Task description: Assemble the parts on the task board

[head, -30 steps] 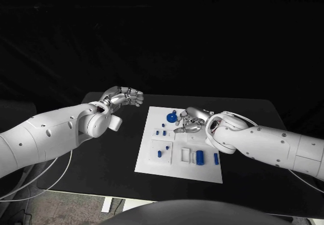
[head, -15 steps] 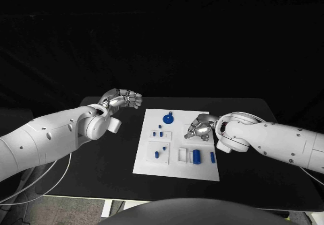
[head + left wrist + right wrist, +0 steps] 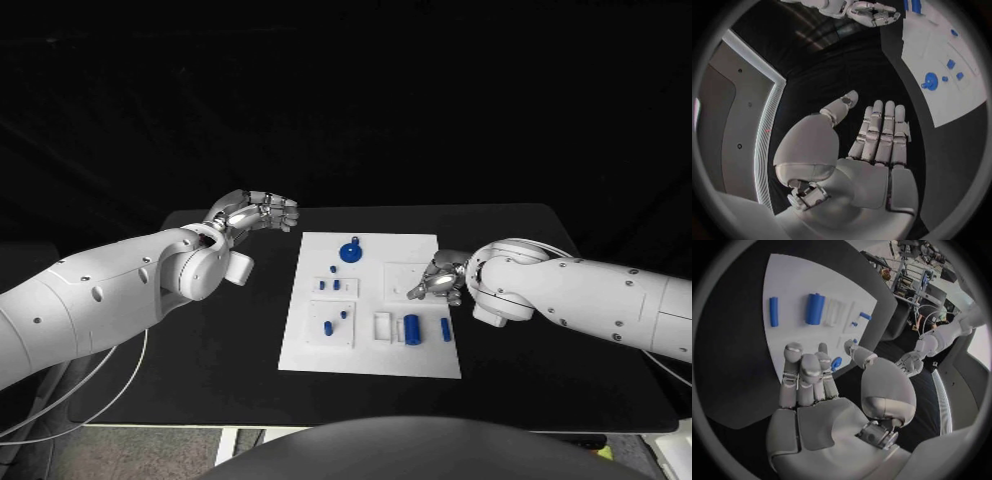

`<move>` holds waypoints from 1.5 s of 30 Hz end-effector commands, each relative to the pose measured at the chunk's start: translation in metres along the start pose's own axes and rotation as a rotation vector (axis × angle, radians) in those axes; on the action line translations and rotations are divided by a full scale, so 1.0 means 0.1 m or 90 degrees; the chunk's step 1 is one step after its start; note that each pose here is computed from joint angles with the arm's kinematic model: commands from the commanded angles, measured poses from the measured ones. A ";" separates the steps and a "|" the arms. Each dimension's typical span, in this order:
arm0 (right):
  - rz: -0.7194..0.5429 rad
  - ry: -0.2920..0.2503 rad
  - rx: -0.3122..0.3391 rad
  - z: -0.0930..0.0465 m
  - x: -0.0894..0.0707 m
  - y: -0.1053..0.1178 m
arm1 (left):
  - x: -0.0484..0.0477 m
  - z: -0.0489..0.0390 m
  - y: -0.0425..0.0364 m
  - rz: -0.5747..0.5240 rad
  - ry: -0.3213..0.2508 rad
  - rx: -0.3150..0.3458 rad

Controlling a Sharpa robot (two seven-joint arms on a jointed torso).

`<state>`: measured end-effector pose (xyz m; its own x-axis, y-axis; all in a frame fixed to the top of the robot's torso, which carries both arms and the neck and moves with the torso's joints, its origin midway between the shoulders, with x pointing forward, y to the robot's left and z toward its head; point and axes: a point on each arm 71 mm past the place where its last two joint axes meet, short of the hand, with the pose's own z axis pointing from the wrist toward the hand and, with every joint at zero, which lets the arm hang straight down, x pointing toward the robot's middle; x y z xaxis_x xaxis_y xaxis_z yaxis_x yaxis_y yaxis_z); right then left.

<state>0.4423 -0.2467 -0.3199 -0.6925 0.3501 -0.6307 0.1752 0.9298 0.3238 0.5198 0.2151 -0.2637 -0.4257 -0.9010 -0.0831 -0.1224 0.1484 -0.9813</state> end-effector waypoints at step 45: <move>0.014 0.069 0.066 0.35 0.66 -0.15 | -0.005 -0.028 0.042 -0.011 0.009 0.002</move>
<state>0.4199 -0.2317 -0.3894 -0.7611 0.3700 -0.5328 0.2654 0.9271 0.2647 0.5174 0.2184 -0.2684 -0.4270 -0.9010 -0.0770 -0.1327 0.1467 -0.9802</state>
